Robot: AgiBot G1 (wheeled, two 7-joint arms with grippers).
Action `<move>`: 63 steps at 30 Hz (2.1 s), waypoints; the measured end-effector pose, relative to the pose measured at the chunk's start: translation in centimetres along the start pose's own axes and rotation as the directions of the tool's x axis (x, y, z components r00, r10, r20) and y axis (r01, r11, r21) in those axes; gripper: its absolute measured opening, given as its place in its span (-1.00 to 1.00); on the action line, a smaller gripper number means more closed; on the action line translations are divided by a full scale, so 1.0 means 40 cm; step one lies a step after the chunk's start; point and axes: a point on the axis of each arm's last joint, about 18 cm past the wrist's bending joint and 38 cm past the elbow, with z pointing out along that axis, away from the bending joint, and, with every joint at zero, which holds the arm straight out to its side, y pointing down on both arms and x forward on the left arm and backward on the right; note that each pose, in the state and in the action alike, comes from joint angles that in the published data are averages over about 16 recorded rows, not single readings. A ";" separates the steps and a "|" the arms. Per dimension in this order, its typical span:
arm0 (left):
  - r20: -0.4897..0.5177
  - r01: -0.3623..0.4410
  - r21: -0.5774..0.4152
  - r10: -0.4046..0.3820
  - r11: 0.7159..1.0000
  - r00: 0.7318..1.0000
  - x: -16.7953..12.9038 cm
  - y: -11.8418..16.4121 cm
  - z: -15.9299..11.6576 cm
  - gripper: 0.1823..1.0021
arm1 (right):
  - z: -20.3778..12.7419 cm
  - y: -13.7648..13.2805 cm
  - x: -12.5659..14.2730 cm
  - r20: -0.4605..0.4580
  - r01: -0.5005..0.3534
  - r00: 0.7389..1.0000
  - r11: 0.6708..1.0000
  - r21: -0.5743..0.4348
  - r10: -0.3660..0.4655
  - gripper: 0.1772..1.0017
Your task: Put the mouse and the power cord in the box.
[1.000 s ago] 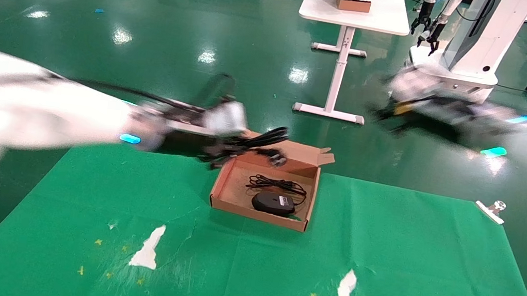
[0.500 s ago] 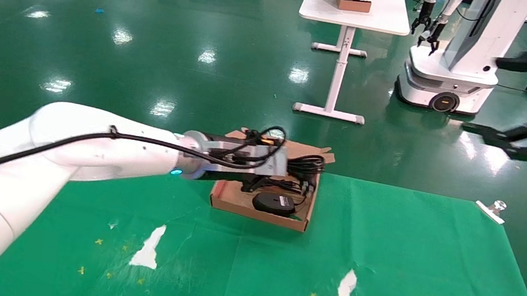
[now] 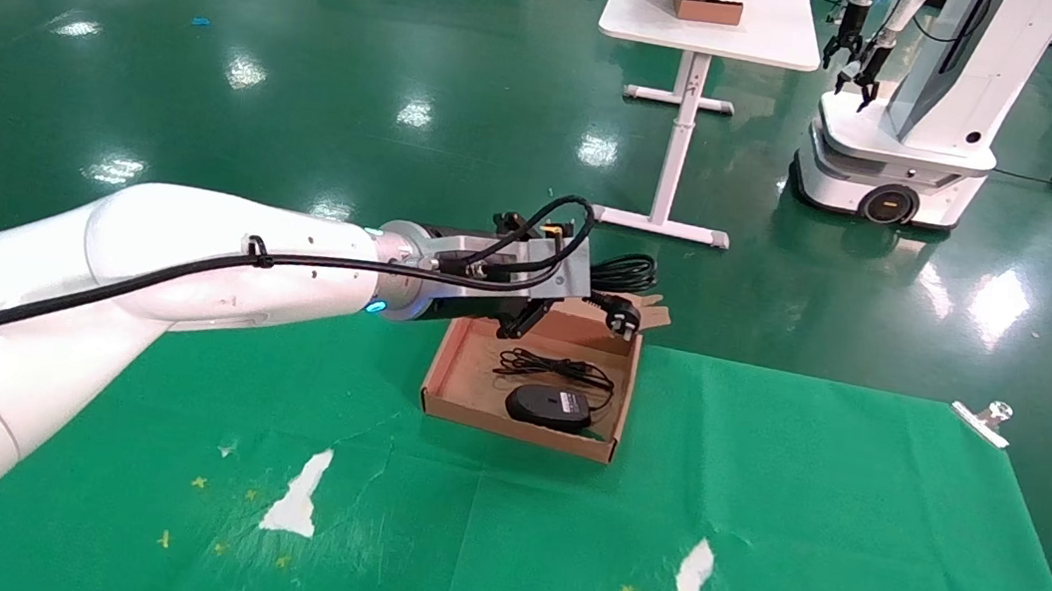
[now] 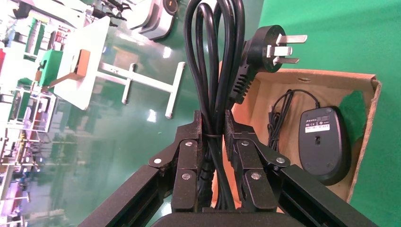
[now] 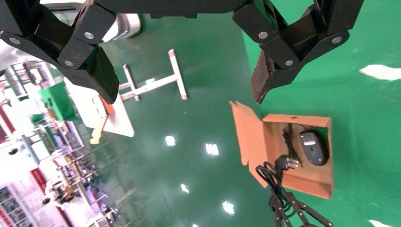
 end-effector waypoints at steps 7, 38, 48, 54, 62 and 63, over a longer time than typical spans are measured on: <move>-0.011 0.045 0.018 -0.045 0.999 0.999 0.016 0.004 -0.005 -0.69 | -0.012 -0.007 -0.002 0.005 0.006 1.000 1.000 -0.001 -0.006 1.00; -0.311 0.605 0.302 -0.524 0.737 0.793 0.200 0.113 -0.289 0.67 | 0.150 -0.058 -0.219 0.212 -0.183 0.967 0.965 0.188 0.142 1.00; -0.397 0.677 0.377 -0.550 0.632 0.735 0.226 0.128 -0.442 0.93 | 0.184 -0.089 -0.329 0.324 -0.298 0.922 0.922 0.247 0.212 1.00; -0.444 0.696 0.415 -0.538 0.586 0.717 0.239 0.129 -0.542 0.98 | 0.194 -0.112 -0.399 0.397 -0.376 0.882 0.886 0.272 0.253 1.00; -0.502 0.703 0.455 -0.495 0.547 0.710 0.259 0.118 -0.679 0.99 | 0.196 -0.146 -0.492 0.499 -0.486 0.811 0.825 0.289 0.303 1.00; -0.508 0.703 0.458 -0.488 0.544 0.710 0.261 0.116 -0.693 1.00 | 0.195 -0.151 -0.504 0.512 -0.500 0.801 0.816 0.290 0.309 1.00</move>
